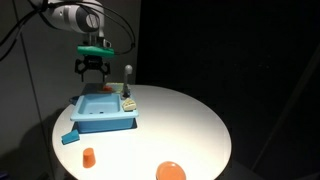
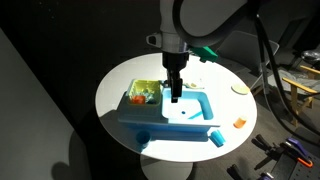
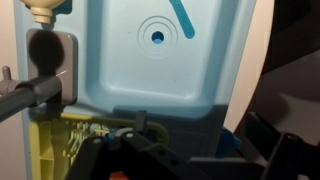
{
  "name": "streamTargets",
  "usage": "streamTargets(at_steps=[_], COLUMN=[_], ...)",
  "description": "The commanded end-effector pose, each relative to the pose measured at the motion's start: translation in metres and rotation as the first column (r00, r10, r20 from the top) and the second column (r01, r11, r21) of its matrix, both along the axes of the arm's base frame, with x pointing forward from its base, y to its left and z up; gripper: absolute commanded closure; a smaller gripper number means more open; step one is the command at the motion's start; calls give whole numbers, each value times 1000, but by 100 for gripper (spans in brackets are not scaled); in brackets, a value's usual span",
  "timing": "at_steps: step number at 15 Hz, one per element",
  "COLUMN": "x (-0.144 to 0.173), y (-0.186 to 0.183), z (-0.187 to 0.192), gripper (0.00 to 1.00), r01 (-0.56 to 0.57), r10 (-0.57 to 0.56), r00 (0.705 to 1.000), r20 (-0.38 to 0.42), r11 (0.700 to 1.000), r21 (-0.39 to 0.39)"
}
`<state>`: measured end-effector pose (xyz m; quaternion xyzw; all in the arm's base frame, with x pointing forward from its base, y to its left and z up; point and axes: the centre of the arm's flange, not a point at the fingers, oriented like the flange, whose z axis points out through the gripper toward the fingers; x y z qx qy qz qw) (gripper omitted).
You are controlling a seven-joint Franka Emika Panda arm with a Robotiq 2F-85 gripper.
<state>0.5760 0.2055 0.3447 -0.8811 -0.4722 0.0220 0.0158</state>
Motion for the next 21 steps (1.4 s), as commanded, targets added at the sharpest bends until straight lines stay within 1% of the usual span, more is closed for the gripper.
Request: streamTargets(at_steps=[1,11,12,13,21], x=[28,67,67,51,56], y=[2,2,2,3,4], z=[1,2,3,-3,-4], gripper=[0,0,0,0,0], r01=[-48,-126,-131,-99,-102], r10=[48,125,131,99,102], r00=[999,992,991,995,995], r20=[-7,-17,-22,-14,-18], r11=[999,992,991,995,995], r21=[-13,-14,-14,-3,-2])
